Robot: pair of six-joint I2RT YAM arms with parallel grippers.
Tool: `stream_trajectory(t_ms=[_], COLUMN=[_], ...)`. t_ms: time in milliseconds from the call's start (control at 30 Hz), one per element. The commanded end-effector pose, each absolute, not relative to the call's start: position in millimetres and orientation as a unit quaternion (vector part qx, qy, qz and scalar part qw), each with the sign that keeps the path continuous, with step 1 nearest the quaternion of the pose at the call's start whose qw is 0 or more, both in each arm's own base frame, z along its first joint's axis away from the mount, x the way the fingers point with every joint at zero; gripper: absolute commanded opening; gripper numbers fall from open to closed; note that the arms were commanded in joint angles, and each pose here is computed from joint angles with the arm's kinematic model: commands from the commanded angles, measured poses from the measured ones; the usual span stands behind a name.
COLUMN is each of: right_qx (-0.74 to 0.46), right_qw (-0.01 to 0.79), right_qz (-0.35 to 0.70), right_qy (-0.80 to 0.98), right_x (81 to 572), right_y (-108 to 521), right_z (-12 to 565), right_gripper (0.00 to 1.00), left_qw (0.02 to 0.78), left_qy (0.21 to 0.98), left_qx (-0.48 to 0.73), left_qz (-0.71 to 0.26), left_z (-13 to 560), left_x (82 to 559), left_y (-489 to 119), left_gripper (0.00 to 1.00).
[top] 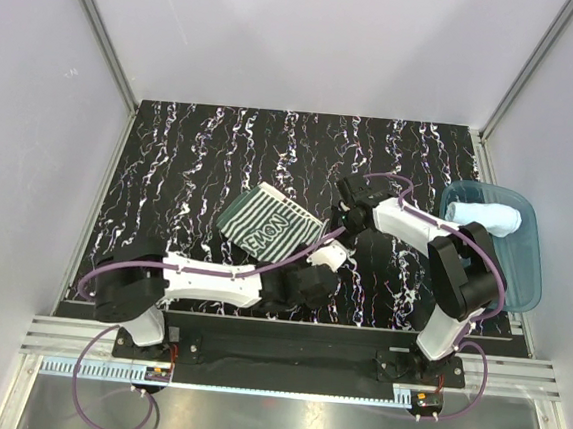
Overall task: Roll the towels
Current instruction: Roll the towel
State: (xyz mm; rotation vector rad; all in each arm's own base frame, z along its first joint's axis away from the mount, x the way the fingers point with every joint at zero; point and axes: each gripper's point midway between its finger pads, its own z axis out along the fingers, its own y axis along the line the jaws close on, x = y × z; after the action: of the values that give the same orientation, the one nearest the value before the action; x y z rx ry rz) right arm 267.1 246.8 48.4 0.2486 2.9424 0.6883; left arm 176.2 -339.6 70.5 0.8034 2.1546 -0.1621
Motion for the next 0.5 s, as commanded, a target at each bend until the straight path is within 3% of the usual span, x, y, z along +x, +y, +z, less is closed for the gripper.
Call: stream_trajectory(t_ms=[0,367,467], right_qx=[0.065,0.051,0.054], right_qw=[0.058,0.046,0.042], right_qz=[0.246,0.278,0.289], right_qy=[0.965,0.958,0.955], right_x=[268,262,259], right_y=[257,265,268], right_z=[65,80,82], right_gripper=[0.06,0.06,0.06], left_qw=[0.444,0.423,0.418], left_qy=[0.841,0.854,0.857], left_qx=[0.298,0.3,0.298], left_qz=[-0.08,-0.049,-0.046], left_z=[86,47,36], left_x=[190,191,191], left_y=[-363,-347,-340], left_gripper=[0.73,0.69,0.53])
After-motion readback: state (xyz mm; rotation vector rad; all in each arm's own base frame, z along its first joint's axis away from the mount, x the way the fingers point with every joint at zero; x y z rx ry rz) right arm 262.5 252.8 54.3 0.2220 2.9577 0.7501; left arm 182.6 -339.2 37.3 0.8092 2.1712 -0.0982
